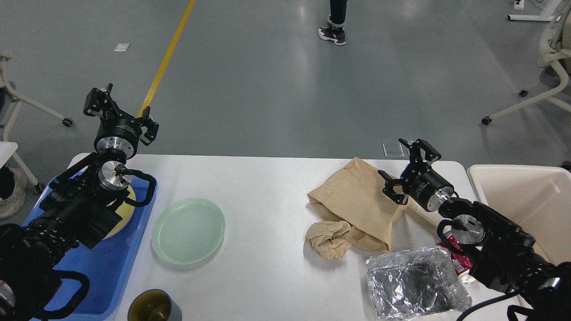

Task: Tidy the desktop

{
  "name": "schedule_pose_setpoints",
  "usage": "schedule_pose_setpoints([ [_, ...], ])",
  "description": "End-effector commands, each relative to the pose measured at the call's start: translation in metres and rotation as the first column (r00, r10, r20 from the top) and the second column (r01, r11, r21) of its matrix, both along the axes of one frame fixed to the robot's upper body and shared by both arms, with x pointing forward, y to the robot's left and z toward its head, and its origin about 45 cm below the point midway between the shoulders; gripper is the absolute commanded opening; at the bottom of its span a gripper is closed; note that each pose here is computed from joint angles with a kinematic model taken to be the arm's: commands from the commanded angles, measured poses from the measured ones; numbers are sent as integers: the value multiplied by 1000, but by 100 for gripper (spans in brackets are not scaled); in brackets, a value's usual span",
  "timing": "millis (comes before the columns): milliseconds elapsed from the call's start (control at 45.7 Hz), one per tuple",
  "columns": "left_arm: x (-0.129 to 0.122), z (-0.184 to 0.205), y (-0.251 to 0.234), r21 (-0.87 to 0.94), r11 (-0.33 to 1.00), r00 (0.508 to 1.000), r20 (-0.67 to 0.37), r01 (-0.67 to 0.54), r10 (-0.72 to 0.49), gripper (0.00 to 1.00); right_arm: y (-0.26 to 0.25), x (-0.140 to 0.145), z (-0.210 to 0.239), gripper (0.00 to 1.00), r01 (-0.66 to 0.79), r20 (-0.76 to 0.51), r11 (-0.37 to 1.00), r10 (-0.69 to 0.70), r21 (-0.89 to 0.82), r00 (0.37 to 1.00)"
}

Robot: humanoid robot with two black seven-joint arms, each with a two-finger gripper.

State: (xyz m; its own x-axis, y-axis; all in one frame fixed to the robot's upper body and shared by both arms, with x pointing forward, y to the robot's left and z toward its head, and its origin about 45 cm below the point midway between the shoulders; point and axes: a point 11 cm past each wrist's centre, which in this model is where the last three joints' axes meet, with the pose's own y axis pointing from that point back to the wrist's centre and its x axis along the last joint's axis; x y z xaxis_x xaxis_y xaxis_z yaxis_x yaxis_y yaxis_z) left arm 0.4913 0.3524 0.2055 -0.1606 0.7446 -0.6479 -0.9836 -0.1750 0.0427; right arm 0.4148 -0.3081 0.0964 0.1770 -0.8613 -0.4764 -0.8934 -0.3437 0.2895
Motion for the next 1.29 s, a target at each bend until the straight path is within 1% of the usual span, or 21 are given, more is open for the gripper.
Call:
schedule_pose_setpoints([
  [0, 6, 11, -8, 28, 999, 999, 26, 29, -30, 97, 0, 0, 0, 100, 0, -1, 1000, 0, 0, 1000],
  [197, 18, 37, -16, 102, 992, 995, 67, 70, -78, 97, 0, 0, 0, 100, 0, -1, 1000, 0, 0, 1000],
  [306, 18, 43, 1, 176, 983, 996, 47, 60, -69, 97, 0, 0, 0, 100, -1, 1, 1000, 1, -1, 1000],
  [394, 22, 48, -9, 262, 958, 992, 22, 112, -122, 97, 0, 0, 0, 100, 0, -1, 1000, 0, 0, 1000],
  [525, 31, 64, -22, 486, 851, 978, -44, 201, -206, 97, 0, 0, 0, 100, -1, 1, 1000, 1, -1, 1000],
  [635, 39, 98, -11, 653, 722, 967, -66, 227, -245, 97, 0, 0, 0, 100, 0, -1, 1000, 0, 0, 1000],
  [744, 48, 134, -17, 701, 676, 956, -33, 229, -290, 97, 0, 0, 0, 100, 0, -1, 1000, 0, 0, 1000],
  [831, 50, 148, -26, 702, 666, 940, -15, 252, -340, 97, 0, 0, 0, 100, 0, -1, 1000, 0, 0, 1000],
  [897, 52, 156, -33, 732, 620, 923, -30, 281, -384, 97, 0, 0, 0, 100, -1, -1, 1000, 1, -1, 1000],
  [1006, 55, 175, -52, 823, 469, 889, -93, 322, -448, 97, 0, 0, 0, 100, 0, -1, 1000, 0, 0, 1000],
  [1094, 54, 181, -67, 854, 356, 844, -162, 380, -511, 97, 0, 0, 0, 100, 0, -1, 1000, 0, 0, 1000],
  [1116, 52, 182, -76, 854, 307, 810, -200, 420, -552, 97, 0, 0, 0, 100, -1, -1, 1000, 1, -1, 1000],
  [1269, 37, 175, -91, 801, 136, 645, -355, 584, -677, 97, 0, 0, 0, 100, 0, 1, 1000, 0, 0, 1000],
])
